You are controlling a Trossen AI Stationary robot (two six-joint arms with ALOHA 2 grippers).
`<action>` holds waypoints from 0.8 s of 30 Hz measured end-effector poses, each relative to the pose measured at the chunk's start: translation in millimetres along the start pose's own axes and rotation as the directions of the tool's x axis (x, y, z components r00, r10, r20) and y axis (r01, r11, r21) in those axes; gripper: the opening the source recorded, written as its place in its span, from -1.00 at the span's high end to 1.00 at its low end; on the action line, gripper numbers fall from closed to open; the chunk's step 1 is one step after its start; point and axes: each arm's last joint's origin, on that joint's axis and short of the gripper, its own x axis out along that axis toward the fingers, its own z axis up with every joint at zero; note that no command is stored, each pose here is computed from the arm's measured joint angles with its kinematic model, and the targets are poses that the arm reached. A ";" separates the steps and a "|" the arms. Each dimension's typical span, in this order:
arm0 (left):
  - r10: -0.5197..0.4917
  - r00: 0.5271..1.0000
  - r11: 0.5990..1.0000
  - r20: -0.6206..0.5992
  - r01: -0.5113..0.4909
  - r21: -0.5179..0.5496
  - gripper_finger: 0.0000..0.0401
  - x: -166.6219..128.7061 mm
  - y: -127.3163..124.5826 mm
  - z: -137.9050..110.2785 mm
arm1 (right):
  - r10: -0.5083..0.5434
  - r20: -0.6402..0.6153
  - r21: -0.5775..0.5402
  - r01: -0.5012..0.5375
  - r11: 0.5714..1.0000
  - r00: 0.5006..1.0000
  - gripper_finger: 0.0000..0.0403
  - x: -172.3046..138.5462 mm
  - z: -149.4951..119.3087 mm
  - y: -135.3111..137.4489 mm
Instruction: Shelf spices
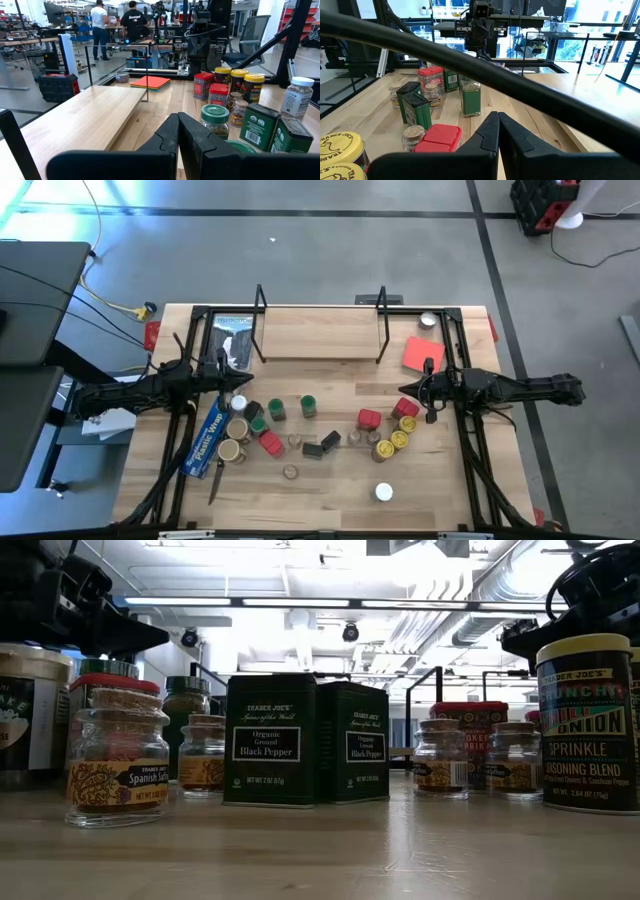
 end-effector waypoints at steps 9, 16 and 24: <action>0.002 0.994 0.997 0.109 0.007 -0.080 0.98 -0.5 0.2 10.1 | -0.069 0.029 0.074 0.067 0.995 0.997 1.00 -0.1 3.0 -2.1; 0.004 0.969 0.963 0.246 0.063 -0.264 0.98 -2.9 0.4 23.4 | -0.142 0.236 0.685 -0.061 0.726 0.961 1.00 -3.2 23.5 -4.8; 0.004 0.969 0.888 0.246 0.110 -0.446 0.98 -2.9 0.4 23.4 | -0.113 0.354 0.599 -0.133 0.789 0.928 1.00 -6.7 34.9 -4.3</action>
